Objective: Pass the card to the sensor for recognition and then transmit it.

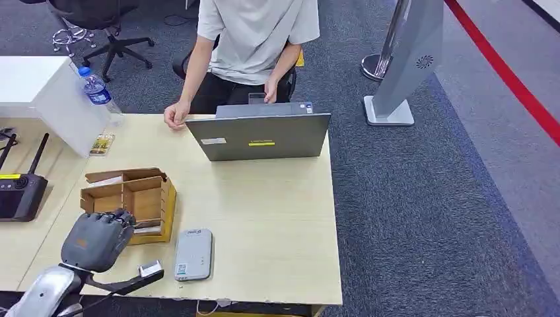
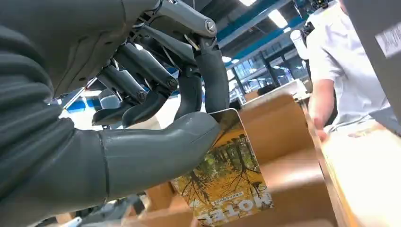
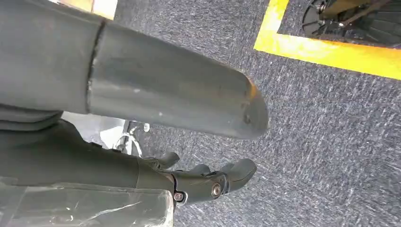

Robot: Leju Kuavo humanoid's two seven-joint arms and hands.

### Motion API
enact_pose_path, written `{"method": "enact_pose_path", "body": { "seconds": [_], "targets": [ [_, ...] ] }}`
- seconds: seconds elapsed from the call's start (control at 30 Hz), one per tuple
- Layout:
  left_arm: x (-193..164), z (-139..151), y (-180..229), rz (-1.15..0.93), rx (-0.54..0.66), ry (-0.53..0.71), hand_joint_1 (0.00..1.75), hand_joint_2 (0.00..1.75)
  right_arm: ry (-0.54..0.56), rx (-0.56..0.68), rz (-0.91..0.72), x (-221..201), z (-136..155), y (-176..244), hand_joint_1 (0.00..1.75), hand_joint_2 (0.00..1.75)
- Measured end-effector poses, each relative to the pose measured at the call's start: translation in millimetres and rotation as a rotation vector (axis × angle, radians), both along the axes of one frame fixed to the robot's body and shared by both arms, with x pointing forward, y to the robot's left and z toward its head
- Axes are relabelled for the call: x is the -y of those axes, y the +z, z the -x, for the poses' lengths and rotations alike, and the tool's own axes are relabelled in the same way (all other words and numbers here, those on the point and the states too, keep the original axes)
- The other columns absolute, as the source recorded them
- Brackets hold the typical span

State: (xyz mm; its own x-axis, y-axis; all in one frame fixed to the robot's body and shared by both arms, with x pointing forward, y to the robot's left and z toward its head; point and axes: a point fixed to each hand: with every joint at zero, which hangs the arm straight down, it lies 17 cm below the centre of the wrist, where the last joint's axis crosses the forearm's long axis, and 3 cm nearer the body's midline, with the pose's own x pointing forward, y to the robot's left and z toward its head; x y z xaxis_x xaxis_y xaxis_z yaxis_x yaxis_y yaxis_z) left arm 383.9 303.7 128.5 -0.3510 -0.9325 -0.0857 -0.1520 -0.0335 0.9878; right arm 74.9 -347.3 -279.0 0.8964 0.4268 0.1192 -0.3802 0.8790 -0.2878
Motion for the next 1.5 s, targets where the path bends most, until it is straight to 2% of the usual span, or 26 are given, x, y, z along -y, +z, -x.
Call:
{"method": "enact_pose_path", "body": {
  "seconds": [0.27, 0.43, 0.5, 0.6, 0.93, 1.03, 1.07, 1.1, 1.13, 1.17, 1.2, 1.27, 1.33, 1.5],
  "targets": [
    [14, 10, 94, 0.060, 0.076, -0.129, 1.75, 1.75, -0.031, -0.012, 0.006, 3, 4, 0, 0.00, 0.00],
    [22, 14, 131, 0.057, 0.118, -0.189, 1.75, 1.75, -0.040, -0.013, 0.005, 4, 5, 0, 0.00, 0.00],
    [20, 4, 147, 0.077, 0.105, -0.185, 1.75, 1.75, -0.025, -0.016, 0.005, 3, 5, 0, 0.00, 0.00],
    [9, -32, 198, 0.029, 0.198, -0.093, 1.75, 1.75, 0.013, -0.016, -0.008, 0, 3, 0, 0.00, 0.00],
    [8, -35, 199, 0.021, 0.201, -0.084, 1.75, 1.75, 0.017, -0.016, -0.010, -1, 3, 0, 0.00, 0.00],
    [3, -48, 206, -0.001, 0.213, -0.041, 1.75, 1.75, 0.029, -0.016, -0.012, -2, 1, 0, 0.00, 0.00],
    [-4, -80, 218, -0.040, 0.230, 0.039, 1.75, 1.75, 0.056, -0.011, -0.018, -4, -5, 0, 0.00, 0.00],
    [-4, -94, 223, -0.048, 0.236, 0.060, 1.75, 1.75, 0.069, -0.011, -0.022, -6, -7, 1, 0.00, 0.00],
    [4, -132, 232, -0.030, 0.226, 0.090, 1.75, 1.75, 0.094, -0.012, -0.029, -9, -13, 1, 0.00, 0.00],
    [13, -152, 228, -0.029, 0.199, 0.094, 1.75, 1.75, 0.102, -0.013, -0.031, -10, -16, 2, 0.00, 0.00],
    [22, -167, 229, -0.022, 0.181, 0.096, 0.00, 1.75, 0.106, -0.016, -0.036, -11, -17, 2, 0.00, 0.00],
    [40, -188, 232, -0.007, 0.142, 0.093, 0.00, 1.75, 0.116, -0.016, -0.041, -12, -20, 2, 0.00, 0.00],
    [51, -194, 241, -0.003, 0.141, 0.080, 0.00, 1.75, 0.117, -0.017, -0.041, -12, -20, 2, 0.00, 0.00],
    [59, -188, 238, 0.046, 0.141, 0.036, 0.00, 1.75, 0.100, -0.014, -0.040, -12, -17, 2, 0.00, 0.00]
  ]
}}
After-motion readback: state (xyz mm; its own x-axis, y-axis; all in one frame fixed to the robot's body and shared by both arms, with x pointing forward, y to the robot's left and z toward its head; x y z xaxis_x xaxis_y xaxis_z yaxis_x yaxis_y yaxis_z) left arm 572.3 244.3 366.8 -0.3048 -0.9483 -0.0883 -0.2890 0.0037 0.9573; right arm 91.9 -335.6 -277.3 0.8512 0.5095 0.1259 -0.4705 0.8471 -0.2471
